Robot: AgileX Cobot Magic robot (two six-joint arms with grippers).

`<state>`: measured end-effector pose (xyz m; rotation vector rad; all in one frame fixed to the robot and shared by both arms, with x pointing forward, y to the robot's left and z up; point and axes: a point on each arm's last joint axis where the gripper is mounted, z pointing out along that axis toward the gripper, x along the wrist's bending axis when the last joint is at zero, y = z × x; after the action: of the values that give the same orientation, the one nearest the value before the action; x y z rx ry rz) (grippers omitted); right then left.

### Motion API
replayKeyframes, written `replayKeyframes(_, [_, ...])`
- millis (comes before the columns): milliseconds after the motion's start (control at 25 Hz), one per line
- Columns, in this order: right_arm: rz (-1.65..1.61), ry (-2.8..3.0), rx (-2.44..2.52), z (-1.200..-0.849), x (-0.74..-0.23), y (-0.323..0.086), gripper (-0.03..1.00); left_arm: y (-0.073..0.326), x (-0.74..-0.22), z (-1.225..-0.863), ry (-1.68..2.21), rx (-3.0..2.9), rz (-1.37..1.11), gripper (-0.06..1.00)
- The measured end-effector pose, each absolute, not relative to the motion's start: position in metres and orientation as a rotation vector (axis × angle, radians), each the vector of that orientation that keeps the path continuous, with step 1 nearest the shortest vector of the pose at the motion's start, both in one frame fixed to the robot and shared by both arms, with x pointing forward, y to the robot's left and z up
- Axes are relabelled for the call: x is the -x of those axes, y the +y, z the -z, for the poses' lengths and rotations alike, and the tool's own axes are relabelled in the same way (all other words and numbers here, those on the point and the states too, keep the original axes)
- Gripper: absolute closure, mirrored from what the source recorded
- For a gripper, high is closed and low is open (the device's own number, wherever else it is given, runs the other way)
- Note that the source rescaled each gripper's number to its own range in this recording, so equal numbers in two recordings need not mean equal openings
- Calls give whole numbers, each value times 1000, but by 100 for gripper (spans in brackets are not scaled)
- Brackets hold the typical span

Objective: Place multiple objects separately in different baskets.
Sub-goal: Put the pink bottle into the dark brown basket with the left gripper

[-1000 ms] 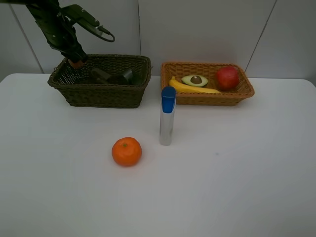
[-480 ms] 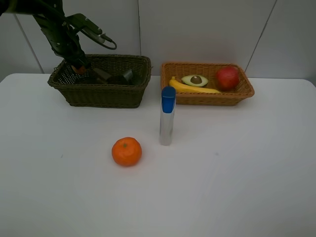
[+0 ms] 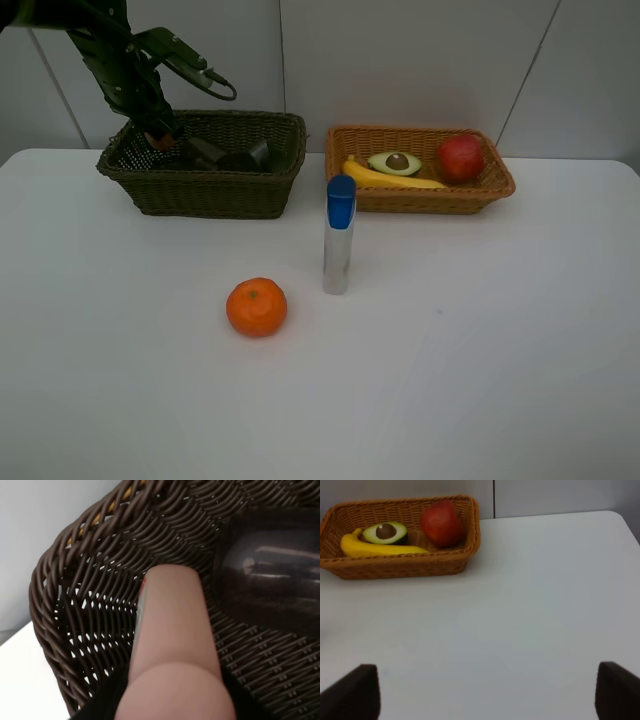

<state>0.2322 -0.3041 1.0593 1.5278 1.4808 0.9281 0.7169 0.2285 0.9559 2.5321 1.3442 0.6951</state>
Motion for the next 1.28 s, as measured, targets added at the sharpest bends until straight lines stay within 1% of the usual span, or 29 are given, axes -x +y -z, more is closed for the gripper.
replayKeyframes(160, [-928,1481,-1528,-1059,-232,-304,12,229,-716,-956,1349,-2539,-687,50])
replayKeyframes(200, [-928,1481,-1528,-1059,-232,-304,12,229,-716,-955,1353,-2542,-683,48])
replayKeyframes(240, [-928,1481,-1528,-1059,-232,-304,12,231,-716,-955,1358,-2542,-682,42])
replayKeyframes(400, [-928,1481,-1528,-1059,-232,-304,12,232,-716,-955,1363,-2539,-681,6])
replayKeyframes(440, [-928,1481,-1528,-1059,-232,-304,12,234,-716,-955,1369,-2537,-679,1])
replayKeyframes(480, [-928,1481,-1528,-1059,-232,-304,12,235,-716,-955,1376,-2539,-675,-2])
replayKeyframes(560, [-928,1481,-1528,-1059,-232,-304,12,238,-715,-954,1390,-2547,-663,-4])
replayKeyframes(720, [-927,1480,-1528,-1059,-232,-304,12,242,-715,-954,1408,-2553,-652,-5])
replayKeyframes(1280, [-927,1480,-1528,-1059,-232,-304,12,241,-713,-956,1422,-2552,-630,-5])
